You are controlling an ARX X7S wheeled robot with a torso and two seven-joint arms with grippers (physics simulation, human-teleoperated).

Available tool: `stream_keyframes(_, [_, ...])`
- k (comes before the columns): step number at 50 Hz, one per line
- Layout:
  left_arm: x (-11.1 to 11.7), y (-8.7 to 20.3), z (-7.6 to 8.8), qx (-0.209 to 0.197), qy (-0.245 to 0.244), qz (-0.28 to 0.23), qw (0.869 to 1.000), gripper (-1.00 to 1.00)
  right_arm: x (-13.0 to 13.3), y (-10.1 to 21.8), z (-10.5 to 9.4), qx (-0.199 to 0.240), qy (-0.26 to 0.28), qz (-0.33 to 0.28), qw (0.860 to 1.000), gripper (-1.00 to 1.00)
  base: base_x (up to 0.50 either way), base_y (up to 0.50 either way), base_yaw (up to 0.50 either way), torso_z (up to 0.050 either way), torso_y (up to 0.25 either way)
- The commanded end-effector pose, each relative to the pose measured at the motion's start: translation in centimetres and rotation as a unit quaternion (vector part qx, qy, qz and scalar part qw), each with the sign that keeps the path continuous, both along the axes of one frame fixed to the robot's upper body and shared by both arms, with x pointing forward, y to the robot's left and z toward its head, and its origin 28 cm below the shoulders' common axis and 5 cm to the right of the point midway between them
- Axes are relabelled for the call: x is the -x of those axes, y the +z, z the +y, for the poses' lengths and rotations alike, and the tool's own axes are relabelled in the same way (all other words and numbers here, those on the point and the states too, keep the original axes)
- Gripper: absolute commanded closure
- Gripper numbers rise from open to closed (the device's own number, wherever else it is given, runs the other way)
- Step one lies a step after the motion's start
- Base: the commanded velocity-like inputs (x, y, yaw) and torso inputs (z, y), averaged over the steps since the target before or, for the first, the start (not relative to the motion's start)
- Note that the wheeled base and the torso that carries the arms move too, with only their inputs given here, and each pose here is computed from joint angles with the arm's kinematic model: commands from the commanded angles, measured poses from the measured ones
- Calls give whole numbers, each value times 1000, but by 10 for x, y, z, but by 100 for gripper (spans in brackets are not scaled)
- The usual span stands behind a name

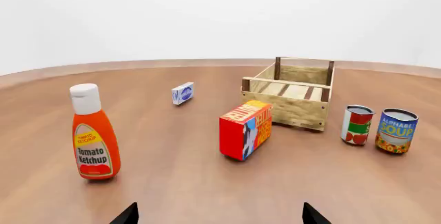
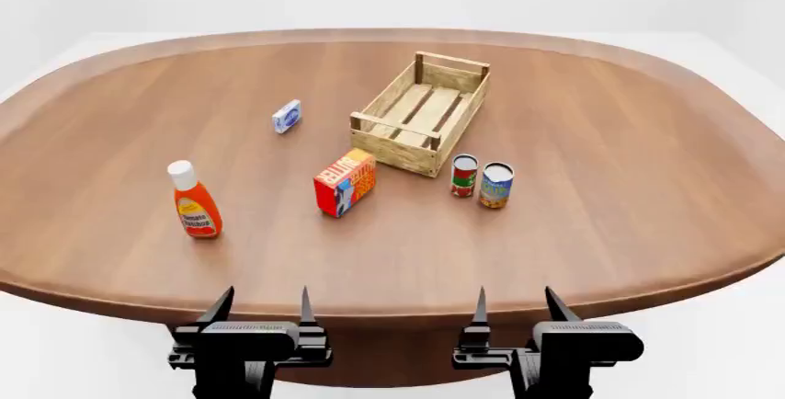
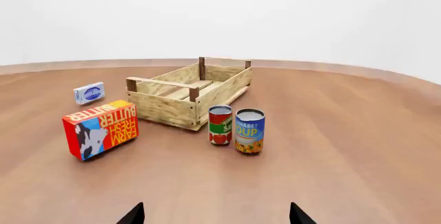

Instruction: Pick up the ketchup, and put it in the wooden tray.

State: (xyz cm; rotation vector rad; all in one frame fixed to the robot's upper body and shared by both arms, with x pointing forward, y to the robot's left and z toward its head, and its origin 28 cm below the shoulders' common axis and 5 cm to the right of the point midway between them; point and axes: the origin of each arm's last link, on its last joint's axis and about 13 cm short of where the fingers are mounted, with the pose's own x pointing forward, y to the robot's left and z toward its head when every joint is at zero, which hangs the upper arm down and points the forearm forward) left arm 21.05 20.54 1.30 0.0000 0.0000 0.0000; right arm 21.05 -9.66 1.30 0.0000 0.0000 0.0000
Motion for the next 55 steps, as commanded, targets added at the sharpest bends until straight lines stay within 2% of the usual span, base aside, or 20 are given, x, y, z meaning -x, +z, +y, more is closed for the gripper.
stream_keyframes(1, [-1, 0, 1, 3, 1, 0, 1000, -100, -1, 0, 1, 5, -4, 2, 1000, -100, 0, 0, 0, 0, 0])
stream_keyframes(4, [-5, 1, 1, 6, 7, -3, 1000, -100, 1, 0, 0, 5, -19, 7, 1000, -100, 0, 0, 0, 0, 0])
stream_keyframes(12, [-6, 2, 3, 1, 4, 16, 1000, -100, -7, -1, 1, 28, 4, 28, 999, -100, 0, 0, 0, 0, 0])
stream_keyframes(20, [-9, 2, 5, 1, 12, 8, 1000, -100, -10, 0, 3, 38, 17, 32, 999, -100, 0, -41, 0, 0, 0])
stream_keyframes(38, [-15, 4, 7, 8, 21, 1, 1000, -100, -24, 13, 3, 49, 21, 18, 998, -100, 0, -497, 0, 0, 0])
stream_keyframes(40, [-26, 15, 23, -15, 21, -25, 999, -100, -43, 37, -6, 58, 27, 3, 998, -100, 0, 0, 0, 0, 0])
stream_keyframes(42, [-30, 19, 28, -24, 20, -33, 999, -100, -50, 47, -9, 62, 29, -2, 998, -100, 0, 0, 0, 0, 0])
stream_keyframes(55, [-34, 20, 33, -30, 23, -35, 999, -100, -55, 54, -12, 60, 37, -11, 997, -100, 0, 0, 0, 0, 0])
